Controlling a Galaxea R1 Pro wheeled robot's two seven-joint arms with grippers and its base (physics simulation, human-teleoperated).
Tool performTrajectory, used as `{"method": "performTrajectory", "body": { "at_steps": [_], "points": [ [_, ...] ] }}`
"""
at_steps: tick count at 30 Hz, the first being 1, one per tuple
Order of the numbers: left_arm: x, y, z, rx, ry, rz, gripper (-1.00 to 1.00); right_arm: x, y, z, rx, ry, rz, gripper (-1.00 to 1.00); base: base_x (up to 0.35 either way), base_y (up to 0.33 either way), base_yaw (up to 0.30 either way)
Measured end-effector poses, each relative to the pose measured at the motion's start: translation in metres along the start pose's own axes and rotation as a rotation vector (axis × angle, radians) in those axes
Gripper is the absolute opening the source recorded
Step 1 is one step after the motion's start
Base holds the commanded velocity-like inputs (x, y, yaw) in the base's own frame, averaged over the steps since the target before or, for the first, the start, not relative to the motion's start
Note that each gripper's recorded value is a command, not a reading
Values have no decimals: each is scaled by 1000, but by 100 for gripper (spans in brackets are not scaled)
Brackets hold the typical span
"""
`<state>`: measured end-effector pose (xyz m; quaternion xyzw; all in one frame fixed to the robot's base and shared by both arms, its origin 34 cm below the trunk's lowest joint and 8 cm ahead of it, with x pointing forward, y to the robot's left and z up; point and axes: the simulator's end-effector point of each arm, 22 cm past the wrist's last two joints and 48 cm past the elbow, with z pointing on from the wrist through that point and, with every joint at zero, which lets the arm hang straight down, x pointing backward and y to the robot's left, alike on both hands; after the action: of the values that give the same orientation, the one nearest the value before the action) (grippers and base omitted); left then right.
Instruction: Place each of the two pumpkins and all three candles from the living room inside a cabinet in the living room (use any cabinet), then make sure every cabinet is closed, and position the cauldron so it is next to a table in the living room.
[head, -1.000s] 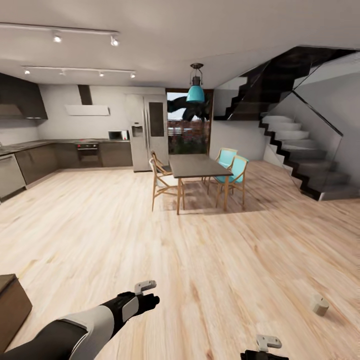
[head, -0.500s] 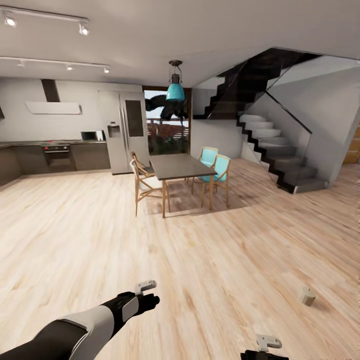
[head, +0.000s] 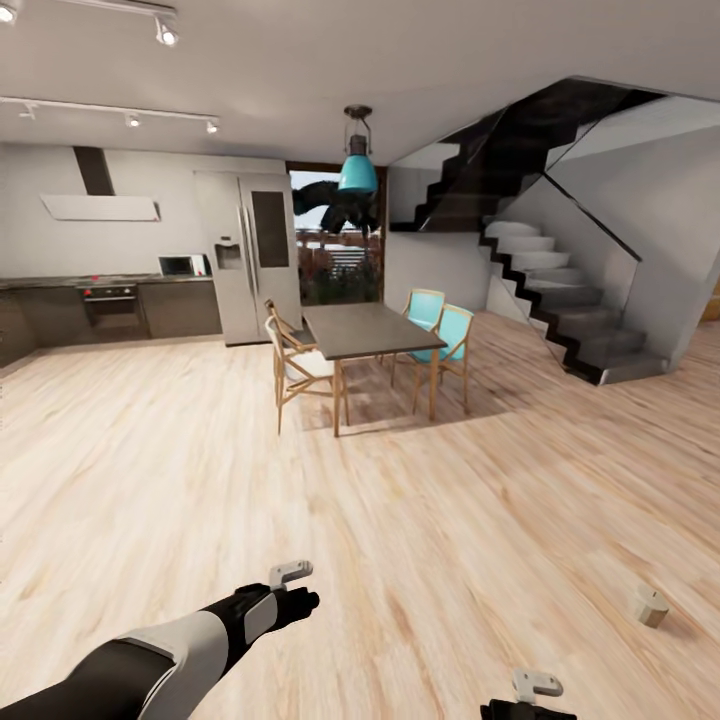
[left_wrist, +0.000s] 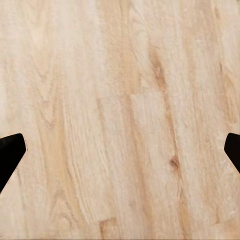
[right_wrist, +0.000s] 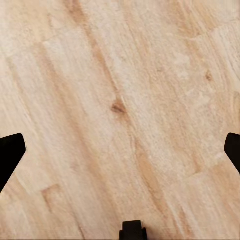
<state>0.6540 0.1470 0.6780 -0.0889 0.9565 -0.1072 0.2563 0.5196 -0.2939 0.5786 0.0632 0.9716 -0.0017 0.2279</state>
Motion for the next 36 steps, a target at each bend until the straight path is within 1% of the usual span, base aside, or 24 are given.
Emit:
{"method": "performTrajectory", "body": {
  "at_steps": [7, 16, 18, 20, 29, 36],
  "points": [
    [0, 0, 0, 0, 0, 0, 100, 0, 2, 0, -15, 0, -1, 100, 267, 240, -245],
    [-1, 0, 0, 0, -3, 0, 100, 0, 3, 0, -17, 0, -1, 100, 280, 201, -292],
    [-5, 0, 0, 0, -22, 0, 100, 0, 3, 0, -17, 0, -1, 100, 140, 51, -294],
    [-4, 0, 1, 0, -28, -1, 100, 0, 3, 0, -17, 1, -1, 100, 72, 26, -294],
    [5, 3, 2, -4, -24, -2, 100, 0, 3, 0, -17, 0, -1, 100, 42, 4, -295],
    [5, 3, 2, -5, -23, -3, 100, 0, 2, 0, -15, 0, -1, 100, 204, -111, -295]
  ]
}}
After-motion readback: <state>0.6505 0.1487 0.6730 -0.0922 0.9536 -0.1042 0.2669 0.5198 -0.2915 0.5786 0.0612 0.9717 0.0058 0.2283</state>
